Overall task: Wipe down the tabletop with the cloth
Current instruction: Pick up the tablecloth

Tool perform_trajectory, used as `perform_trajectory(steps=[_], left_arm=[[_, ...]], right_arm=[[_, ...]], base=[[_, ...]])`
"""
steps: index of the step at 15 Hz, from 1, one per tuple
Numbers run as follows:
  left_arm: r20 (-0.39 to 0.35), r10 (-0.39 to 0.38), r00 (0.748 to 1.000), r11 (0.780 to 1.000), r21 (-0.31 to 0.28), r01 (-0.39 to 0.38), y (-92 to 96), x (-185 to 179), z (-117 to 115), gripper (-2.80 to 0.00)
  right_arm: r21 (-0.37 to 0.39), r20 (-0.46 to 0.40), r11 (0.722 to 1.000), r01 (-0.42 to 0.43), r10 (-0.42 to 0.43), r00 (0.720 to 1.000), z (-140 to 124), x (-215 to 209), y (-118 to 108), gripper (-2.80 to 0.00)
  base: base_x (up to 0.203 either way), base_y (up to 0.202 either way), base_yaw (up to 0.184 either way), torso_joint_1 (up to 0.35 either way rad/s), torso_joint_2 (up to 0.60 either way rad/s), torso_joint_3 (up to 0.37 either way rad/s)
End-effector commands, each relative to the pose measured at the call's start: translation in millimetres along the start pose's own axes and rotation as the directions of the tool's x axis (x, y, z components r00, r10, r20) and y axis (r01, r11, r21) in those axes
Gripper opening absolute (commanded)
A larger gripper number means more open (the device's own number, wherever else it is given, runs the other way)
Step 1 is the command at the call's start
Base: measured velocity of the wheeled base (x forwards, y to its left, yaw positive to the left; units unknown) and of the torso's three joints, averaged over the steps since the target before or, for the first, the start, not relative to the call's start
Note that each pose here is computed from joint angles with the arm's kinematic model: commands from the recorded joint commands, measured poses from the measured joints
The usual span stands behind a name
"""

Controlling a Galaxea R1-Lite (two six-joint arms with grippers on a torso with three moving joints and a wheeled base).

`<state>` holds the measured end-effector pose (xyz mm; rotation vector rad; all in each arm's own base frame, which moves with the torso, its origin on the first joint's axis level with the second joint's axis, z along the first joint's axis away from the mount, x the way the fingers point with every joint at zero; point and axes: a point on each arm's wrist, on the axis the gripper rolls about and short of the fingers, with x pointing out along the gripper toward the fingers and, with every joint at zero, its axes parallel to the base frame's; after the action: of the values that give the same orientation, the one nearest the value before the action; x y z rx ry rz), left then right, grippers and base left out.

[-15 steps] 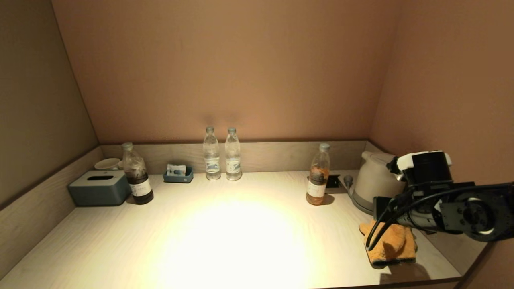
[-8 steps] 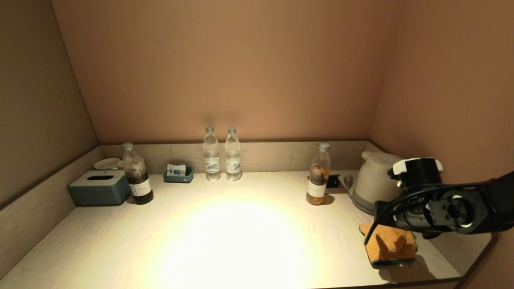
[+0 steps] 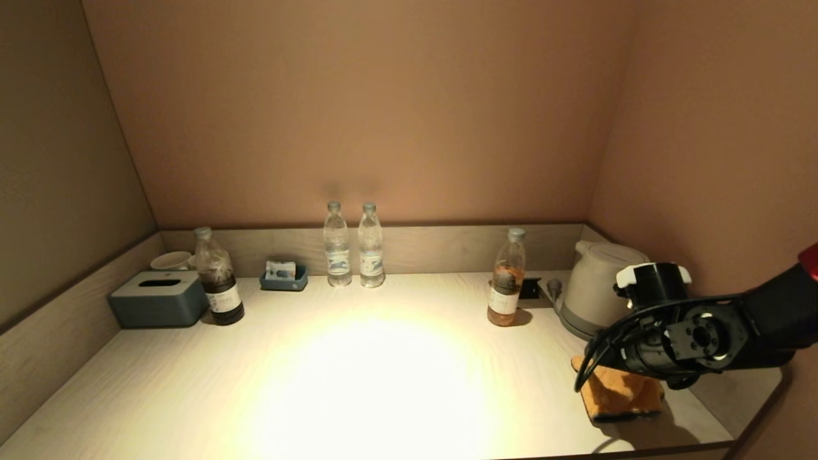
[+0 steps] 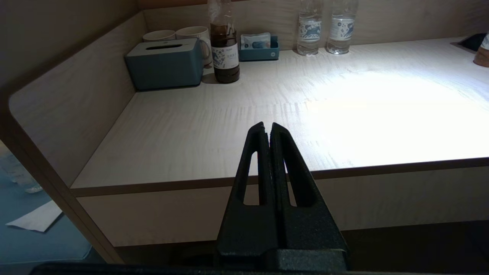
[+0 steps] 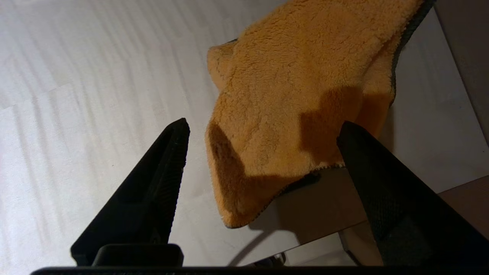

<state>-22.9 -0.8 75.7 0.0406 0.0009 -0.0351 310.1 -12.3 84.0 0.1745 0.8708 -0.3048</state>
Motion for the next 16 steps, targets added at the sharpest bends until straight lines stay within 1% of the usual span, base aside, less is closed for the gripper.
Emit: perform_trajectory(steps=[1,6,10,12,13,16], left_arm=[[-0.001,0.000,1.000,1.000,0.001,0.000,0.0,0,0,-2.80],[-0.003,0.000,1.000,1.000,0.001,0.000,0.0,0,0,-2.80],[-0.001,0.000,1.000,1.000,0.001,0.000,0.0,0,0,-2.80],[-0.001,0.000,1.000,1.000,0.001,0.000,0.0,0,0,-2.80],[-0.001,0.000,1.000,1.000,0.001,0.000,0.0,0,0,-2.80],[-0.001,0.000,1.000,1.000,0.001,0.000,0.0,0,0,-2.80]], right_arm=[[0.007,-0.036,1.000,0.021,-0.020,0.999,-3,16,-3,0.00],[0.033,-0.087,0.998,0.060,-0.057,0.995,-6,39,-15,0.00],[0.032,-0.093,0.998,0.061,-0.058,0.994,-7,42,-15,0.00],[0.027,-0.109,0.998,0.062,-0.059,0.992,-10,48,-15,0.00],[0.027,-0.109,0.998,0.062,-0.059,0.992,-10,48,-15,-2.80],[0.028,-0.110,0.998,0.062,-0.059,0.992,-10,49,-14,-2.80]], base=[[0.000,0.000,0.000,0.000,0.00,0.000],[0.000,0.000,0.000,0.000,0.00,0.000],[0.000,0.000,0.000,0.000,0.00,0.000],[0.000,0.000,0.000,0.000,0.00,0.000],[0.000,0.000,0.000,0.000,0.00,0.000],[0.000,0.000,0.000,0.000,0.00,0.000]])
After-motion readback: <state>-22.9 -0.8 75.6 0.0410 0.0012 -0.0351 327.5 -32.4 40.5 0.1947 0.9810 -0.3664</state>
